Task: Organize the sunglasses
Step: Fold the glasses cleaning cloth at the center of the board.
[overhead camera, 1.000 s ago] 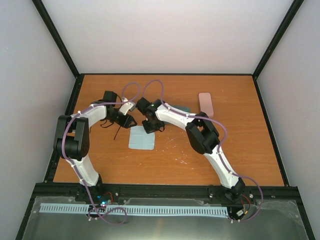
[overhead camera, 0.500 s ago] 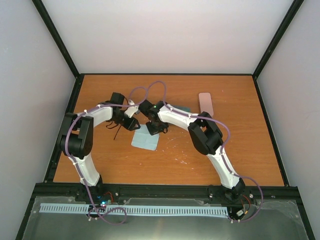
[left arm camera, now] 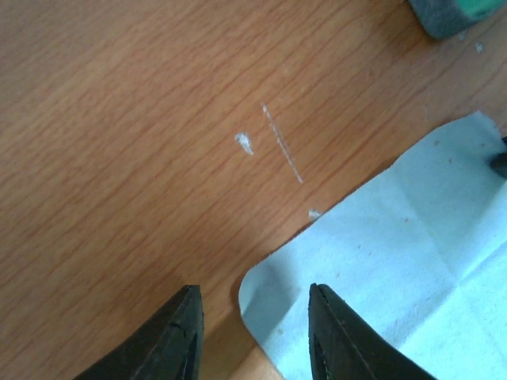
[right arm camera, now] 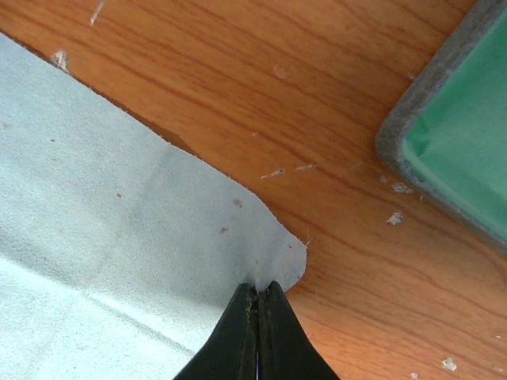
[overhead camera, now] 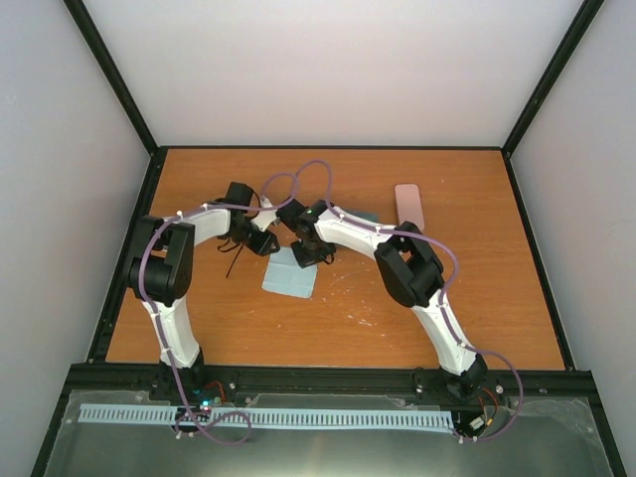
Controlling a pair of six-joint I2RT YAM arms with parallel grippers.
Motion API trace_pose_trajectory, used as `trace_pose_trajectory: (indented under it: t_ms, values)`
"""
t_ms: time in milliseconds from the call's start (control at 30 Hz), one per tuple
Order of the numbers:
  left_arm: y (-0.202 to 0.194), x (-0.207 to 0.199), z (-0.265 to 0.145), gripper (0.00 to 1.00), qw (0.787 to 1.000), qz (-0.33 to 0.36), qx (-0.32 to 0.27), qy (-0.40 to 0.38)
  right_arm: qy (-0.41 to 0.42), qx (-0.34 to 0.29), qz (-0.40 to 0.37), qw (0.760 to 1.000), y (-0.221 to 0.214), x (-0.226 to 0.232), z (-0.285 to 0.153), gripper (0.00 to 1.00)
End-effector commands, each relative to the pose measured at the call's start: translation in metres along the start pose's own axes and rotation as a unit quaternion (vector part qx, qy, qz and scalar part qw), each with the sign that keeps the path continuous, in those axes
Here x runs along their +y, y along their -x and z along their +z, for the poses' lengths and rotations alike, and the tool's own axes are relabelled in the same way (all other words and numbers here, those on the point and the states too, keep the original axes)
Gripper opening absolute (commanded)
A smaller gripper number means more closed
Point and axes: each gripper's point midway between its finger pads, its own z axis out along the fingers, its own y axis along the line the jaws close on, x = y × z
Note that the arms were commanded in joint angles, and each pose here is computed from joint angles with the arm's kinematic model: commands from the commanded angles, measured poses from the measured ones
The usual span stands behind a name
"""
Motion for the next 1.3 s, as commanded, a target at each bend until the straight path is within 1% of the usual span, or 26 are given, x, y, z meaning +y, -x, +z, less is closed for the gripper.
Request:
trace_pose_trajectory:
  t_ms: [0,100,267,433,567,600,633,833,1133,1267]
  values:
    - [0.017,-0.002,0.004,0.37,1.0,0.013,-0.015,-0.009,0.001,-0.022,0.014,1.0,0.009,-0.004,-0.013,0.03]
    - [0.014,-0.008,0.006,0.33,1.0,0.012,-0.013,-0.021,0.003,-0.023,0.015,1.0,0.01,-0.005,-0.013,0.03]
    - [0.006,-0.01,0.012,0.25,1.0,0.014,-0.002,-0.02,0.007,-0.022,0.017,1.0,0.01,-0.004,-0.011,0.03]
    - [0.001,-0.008,0.017,0.13,1.0,0.015,0.008,-0.018,0.005,-0.023,0.019,1.0,0.011,-0.006,-0.012,0.03]
    - [-0.003,-0.007,0.017,0.07,1.0,0.019,0.012,-0.012,0.005,-0.022,0.019,1.0,0.011,-0.006,-0.012,0.03]
    - [-0.003,-0.007,0.016,0.02,1.0,0.022,0.011,-0.009,0.006,-0.022,0.02,1.0,0.011,-0.007,-0.012,0.03]
    - [-0.003,-0.007,0.016,0.01,1.0,0.023,0.009,-0.008,0.005,-0.02,0.019,1.0,0.01,-0.006,-0.011,0.03]
    - [0.007,-0.01,0.006,0.01,1.0,0.026,-0.009,-0.009,0.001,-0.025,0.021,0.999,0.011,-0.009,-0.014,0.03]
    - [0.034,-0.024,-0.026,0.01,0.997,0.032,-0.068,-0.014,0.021,-0.078,0.027,0.996,0.021,-0.008,-0.034,0.03]
    - [0.043,-0.028,-0.036,0.01,0.996,0.029,-0.086,-0.017,0.026,-0.079,0.023,0.996,0.02,-0.006,-0.033,0.03]
